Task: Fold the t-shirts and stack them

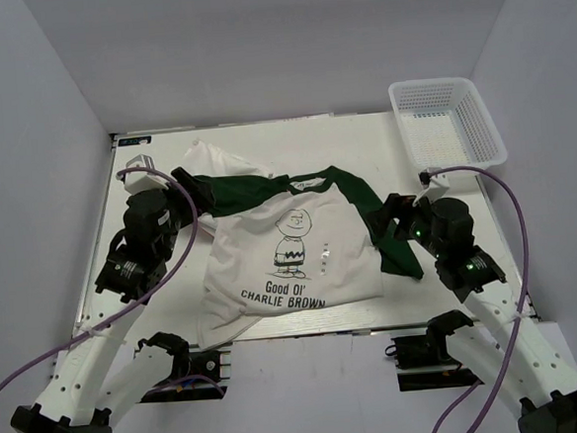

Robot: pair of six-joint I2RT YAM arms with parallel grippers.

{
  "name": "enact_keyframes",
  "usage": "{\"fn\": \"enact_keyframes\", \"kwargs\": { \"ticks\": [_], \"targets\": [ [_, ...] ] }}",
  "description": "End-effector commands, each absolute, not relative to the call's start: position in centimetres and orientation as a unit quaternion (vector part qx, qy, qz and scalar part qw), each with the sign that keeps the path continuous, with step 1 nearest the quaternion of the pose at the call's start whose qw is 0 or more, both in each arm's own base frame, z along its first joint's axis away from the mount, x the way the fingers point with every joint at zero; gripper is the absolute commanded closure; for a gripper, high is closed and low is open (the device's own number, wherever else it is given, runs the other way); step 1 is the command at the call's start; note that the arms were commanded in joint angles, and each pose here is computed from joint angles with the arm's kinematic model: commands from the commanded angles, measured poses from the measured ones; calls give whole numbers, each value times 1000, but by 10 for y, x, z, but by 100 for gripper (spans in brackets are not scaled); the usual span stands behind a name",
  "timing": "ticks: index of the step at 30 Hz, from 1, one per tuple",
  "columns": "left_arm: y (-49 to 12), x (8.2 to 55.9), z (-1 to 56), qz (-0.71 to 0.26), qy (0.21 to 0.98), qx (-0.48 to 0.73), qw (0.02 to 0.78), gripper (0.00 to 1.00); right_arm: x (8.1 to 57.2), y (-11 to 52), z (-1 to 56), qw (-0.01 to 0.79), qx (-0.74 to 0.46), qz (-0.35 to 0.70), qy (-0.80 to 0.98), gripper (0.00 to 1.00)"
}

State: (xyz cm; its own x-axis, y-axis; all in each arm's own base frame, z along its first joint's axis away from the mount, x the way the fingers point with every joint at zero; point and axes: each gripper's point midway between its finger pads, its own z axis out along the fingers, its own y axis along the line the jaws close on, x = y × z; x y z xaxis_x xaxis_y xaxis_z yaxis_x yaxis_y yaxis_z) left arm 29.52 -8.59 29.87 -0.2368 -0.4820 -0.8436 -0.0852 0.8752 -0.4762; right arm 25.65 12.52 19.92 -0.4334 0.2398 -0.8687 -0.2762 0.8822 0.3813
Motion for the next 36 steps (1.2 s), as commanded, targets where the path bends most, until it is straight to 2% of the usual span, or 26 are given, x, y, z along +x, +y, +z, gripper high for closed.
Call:
{"fn": "enact_keyframes", "kwargs": {
  "ticks": [1,5,12,18,23,27,30,35,36],
  "targets": [
    [-88,290,316,-179,759,-169,603,0,266,134,206,545,-30,257,798,10],
    [-96,291,324,-196,754,-147,610,0,260,168,182,489,-105,313,807,10],
    [-95,301,313,-184,761,-152,603,0,276,226,142,392,-144,350,839,10],
    [-94,307,298,-163,779,-156,585,0,314,296,105,341,-184,294,874,10],
    [-91,309,289,-142,789,-161,575,0,341,337,70,295,-171,269,900,10],
    [-87,308,287,-132,790,-166,575,0,350,323,30,265,-124,221,930,10],
    [-86,310,285,-126,792,-168,573,0,358,285,10,273,-68,150,948,10],
    [-88,314,273,-120,802,-169,560,0,333,214,-5,264,-11,91,960,10],
    [-90,314,273,-121,806,-166,555,0,315,197,-15,245,-1,72,967,10]
  ]
}}
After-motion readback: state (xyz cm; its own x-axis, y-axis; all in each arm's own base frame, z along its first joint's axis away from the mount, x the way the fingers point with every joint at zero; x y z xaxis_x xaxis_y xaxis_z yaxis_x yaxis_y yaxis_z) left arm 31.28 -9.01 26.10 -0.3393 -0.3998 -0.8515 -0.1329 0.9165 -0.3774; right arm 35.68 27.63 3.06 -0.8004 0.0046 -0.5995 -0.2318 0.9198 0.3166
